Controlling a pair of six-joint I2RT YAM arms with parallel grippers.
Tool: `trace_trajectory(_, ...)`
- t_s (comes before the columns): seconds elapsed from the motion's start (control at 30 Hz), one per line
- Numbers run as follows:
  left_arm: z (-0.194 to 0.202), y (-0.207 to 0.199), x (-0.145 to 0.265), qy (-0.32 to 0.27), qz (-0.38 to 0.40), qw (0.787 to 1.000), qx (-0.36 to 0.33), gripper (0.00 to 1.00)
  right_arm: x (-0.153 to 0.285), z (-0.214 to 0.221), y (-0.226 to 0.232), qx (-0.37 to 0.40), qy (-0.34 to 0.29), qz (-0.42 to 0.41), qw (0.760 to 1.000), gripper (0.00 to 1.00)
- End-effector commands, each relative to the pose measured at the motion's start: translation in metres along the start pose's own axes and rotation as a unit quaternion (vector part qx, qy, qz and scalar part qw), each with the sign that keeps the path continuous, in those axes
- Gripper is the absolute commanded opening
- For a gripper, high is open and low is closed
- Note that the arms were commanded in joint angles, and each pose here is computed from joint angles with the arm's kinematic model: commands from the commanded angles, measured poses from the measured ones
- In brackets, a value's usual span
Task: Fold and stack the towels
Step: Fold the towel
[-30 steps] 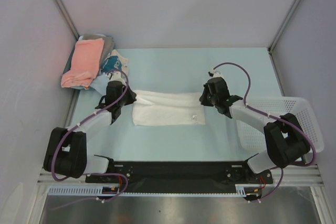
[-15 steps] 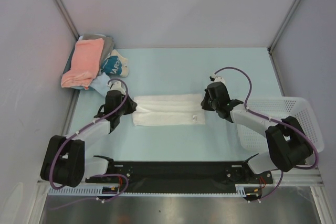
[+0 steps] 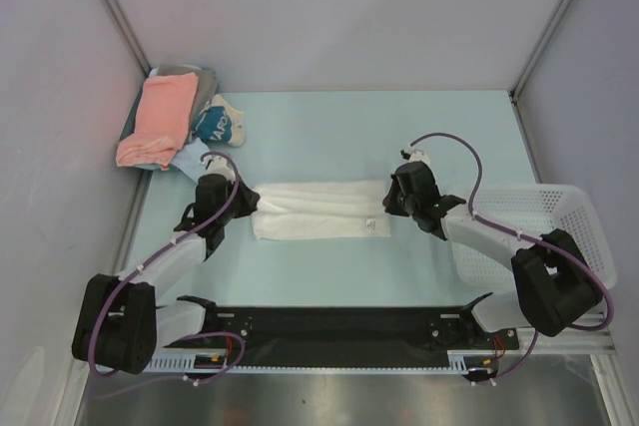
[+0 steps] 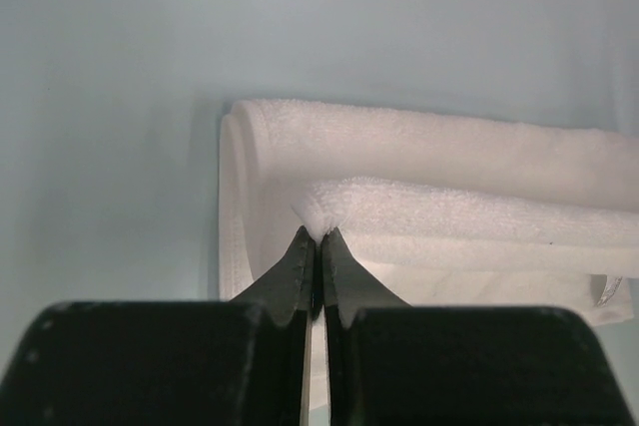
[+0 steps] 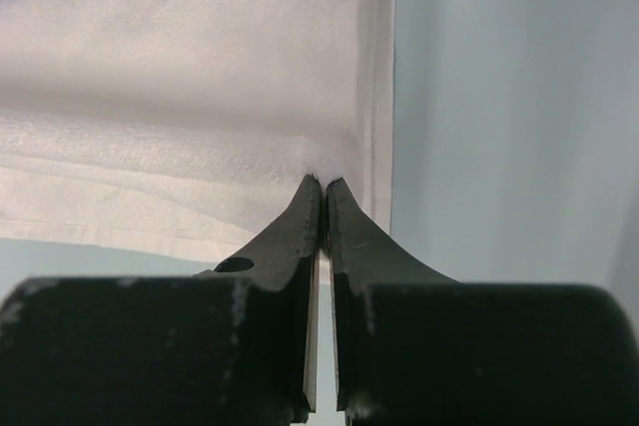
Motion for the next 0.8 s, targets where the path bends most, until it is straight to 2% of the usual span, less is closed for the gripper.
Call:
trace_trajectory(0.0, -0.002, 0.006, 0.004, -0.016, -0.01, 1.0, -0.009, 0.06, 0.005, 0.0, -0.004, -0.002, -0.015, 0.014, 1.0, 0.0)
trace_trajectory(0.43, 0.014, 0.01, 0.009, -0.005, -0.001, 1.0, -0.002, 0.08, 0.005, 0.015, -0.006, 0.0, -0.005, 0.02, 1.0, 0.0)
trace_trajectory(0.6, 0.02, 0.009, 0.01, -0.002, 0.007, 1.0, 0.005, 0.17, 0.005, 0.018, -0.007, 0.001, -0.002, 0.022, 1.0, 0.0)
trace_trajectory(0.7, 0.023, 0.007, 0.014, -0.005, 0.018, 1.0, 0.01, 0.23, 0.006, 0.018, -0.008, -0.001, -0.004, 0.02, 1.0, 0.06)
trace_trajectory(0.77, 0.025, 0.007, 0.016, -0.005, 0.021, 1.0, 0.013, 0.27, 0.008, 0.018, -0.008, 0.0, -0.006, 0.02, 1.0, 0.16)
Point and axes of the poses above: each gripper's point midway between its finger pads, its own x axis back along the fingers, its own y axis along the line the jaws close on, z = x × y, the point moved 2 cm from there along x, back along the fingers, and after that the axes turned 3 degrees about x, right-handed, at the moved point
